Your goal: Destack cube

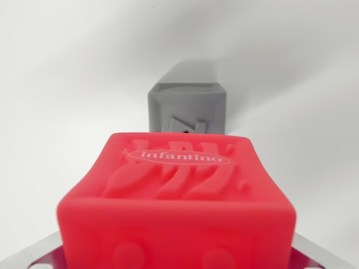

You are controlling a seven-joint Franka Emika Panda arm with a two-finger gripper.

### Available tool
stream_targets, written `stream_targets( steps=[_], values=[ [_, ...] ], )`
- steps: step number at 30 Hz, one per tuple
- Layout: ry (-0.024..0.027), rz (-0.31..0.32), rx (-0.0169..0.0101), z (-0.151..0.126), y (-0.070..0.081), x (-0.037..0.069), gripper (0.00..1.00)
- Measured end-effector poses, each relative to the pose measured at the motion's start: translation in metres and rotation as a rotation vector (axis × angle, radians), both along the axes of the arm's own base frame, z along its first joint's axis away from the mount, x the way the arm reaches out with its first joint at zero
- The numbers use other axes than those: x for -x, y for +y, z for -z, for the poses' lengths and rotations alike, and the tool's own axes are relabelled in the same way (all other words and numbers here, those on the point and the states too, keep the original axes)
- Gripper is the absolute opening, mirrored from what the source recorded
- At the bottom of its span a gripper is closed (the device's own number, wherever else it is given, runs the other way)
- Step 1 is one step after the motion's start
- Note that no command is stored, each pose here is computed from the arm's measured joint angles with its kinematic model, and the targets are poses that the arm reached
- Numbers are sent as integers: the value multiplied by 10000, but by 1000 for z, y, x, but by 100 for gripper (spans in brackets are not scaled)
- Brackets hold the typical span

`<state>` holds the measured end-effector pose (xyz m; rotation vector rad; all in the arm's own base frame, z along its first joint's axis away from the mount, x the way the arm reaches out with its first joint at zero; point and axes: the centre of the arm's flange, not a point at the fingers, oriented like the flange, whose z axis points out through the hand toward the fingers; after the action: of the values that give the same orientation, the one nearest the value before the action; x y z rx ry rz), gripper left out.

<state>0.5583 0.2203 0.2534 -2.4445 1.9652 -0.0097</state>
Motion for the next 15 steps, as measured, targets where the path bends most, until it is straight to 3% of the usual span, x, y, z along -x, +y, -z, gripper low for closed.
stream_targets(
  steps=[5, 15],
  values=[
    [108, -137, 40, 6, -10, 2, 0],
    [95, -444, 40, 5, -27, 7, 0]
  ],
)
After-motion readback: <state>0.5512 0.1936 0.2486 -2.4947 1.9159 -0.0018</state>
